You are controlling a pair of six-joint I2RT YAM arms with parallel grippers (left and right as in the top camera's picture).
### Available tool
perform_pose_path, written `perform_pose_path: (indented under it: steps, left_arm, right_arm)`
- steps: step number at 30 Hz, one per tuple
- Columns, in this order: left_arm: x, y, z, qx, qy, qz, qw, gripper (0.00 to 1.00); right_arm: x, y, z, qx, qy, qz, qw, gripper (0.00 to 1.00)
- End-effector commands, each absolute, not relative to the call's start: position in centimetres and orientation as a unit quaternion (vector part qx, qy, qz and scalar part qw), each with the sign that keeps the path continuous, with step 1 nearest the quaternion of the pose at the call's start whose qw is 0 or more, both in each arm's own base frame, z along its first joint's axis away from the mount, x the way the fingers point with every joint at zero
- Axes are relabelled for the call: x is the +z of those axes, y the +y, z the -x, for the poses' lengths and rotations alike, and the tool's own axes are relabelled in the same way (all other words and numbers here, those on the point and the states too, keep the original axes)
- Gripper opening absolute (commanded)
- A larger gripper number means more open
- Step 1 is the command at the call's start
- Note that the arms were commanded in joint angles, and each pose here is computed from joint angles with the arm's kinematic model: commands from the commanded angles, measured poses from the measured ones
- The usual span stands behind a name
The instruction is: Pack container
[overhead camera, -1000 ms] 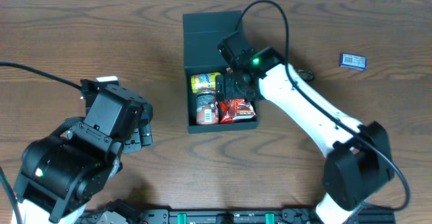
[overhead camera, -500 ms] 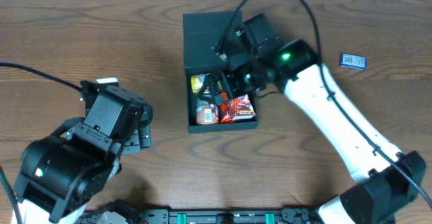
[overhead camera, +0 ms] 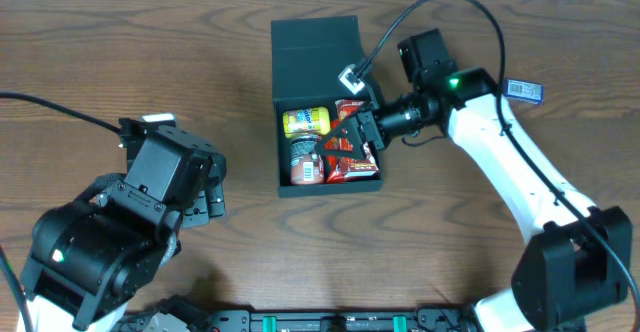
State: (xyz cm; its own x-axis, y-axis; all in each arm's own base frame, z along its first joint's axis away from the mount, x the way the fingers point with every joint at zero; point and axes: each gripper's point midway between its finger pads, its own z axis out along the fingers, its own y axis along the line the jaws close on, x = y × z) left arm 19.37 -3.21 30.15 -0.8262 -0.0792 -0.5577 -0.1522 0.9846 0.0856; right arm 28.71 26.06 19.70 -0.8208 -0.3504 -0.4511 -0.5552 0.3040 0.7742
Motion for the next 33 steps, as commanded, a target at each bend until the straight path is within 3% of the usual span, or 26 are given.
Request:
perform_pose_path:
  steps: [1,17,33]
  left_arm:
    - [30.2,-2.9,-19.4,0.068,0.952,0.065,0.291,0.95]
    - [29.5,-3.5,-20.0,0.074,0.958,0.061,0.272,0.95]
    - [29.3,-3.7,-20.5,0.076,0.957,0.066,0.272,0.95]
  right_arm:
    - [19.5,26.1,-28.5,0.542,0.78,0.293,0.11,0.99]
    - [17.7,23.9,-32.0,0.538,0.781,0.263,0.173,0.99]
    - [12.6,24.3,-32.1,0.545,0.804,0.217,0.102,0.99]
